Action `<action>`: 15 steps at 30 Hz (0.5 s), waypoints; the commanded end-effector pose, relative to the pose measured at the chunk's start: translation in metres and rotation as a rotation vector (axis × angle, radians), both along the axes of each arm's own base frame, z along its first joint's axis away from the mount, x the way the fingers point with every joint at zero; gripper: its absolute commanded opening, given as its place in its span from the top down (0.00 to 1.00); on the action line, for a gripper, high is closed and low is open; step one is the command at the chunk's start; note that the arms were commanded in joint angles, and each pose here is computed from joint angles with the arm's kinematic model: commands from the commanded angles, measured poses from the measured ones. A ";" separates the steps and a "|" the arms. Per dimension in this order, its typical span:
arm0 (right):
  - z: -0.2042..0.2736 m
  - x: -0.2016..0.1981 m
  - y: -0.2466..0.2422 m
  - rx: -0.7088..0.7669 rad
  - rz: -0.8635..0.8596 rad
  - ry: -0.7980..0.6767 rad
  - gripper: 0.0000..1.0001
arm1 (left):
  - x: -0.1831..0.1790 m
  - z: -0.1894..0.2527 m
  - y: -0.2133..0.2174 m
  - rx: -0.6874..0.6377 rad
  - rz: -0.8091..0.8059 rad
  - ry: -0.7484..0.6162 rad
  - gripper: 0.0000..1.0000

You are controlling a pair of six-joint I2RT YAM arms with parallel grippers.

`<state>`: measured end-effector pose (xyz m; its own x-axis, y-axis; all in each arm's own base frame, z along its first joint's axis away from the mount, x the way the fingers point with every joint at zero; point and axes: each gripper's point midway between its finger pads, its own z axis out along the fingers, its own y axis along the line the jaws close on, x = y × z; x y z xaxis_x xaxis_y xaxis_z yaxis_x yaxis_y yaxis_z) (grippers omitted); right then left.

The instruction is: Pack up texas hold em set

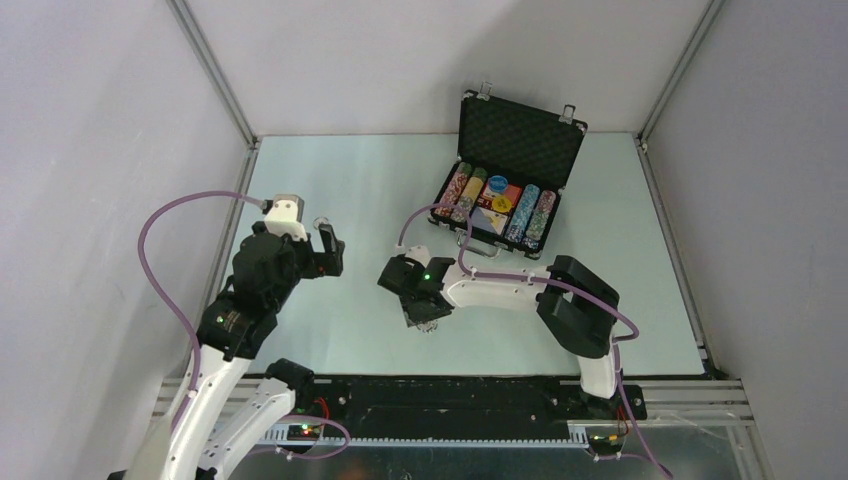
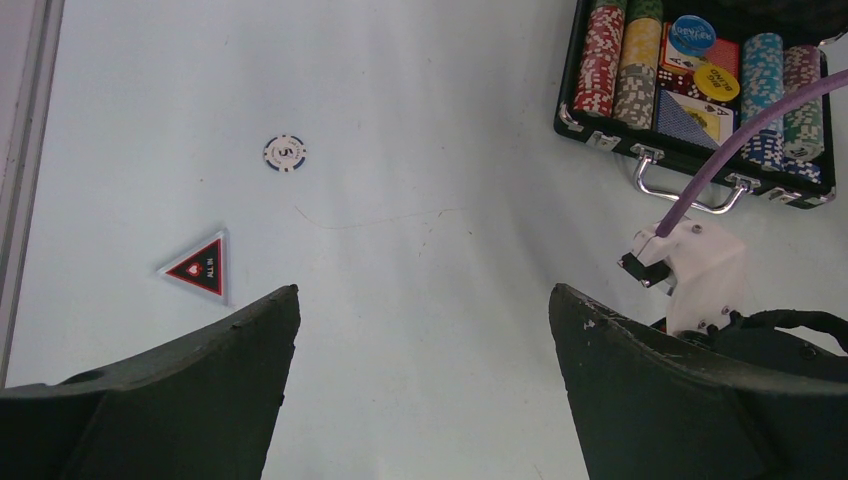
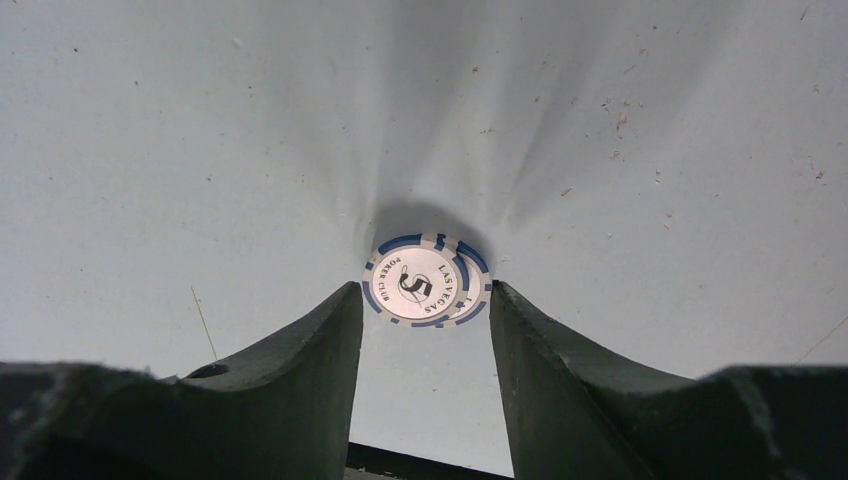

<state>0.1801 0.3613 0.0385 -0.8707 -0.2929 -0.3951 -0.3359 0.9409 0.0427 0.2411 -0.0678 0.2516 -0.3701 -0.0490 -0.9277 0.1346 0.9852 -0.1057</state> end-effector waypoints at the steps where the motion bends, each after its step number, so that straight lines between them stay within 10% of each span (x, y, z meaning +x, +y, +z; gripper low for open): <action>1: 0.011 0.001 0.000 0.016 -0.015 -0.033 0.45 | 0.005 0.002 0.002 -0.006 0.015 -0.017 0.00; 15: -0.002 -0.002 0.003 0.010 -0.002 0.002 0.26 | 0.005 0.001 0.002 -0.005 0.016 -0.016 0.00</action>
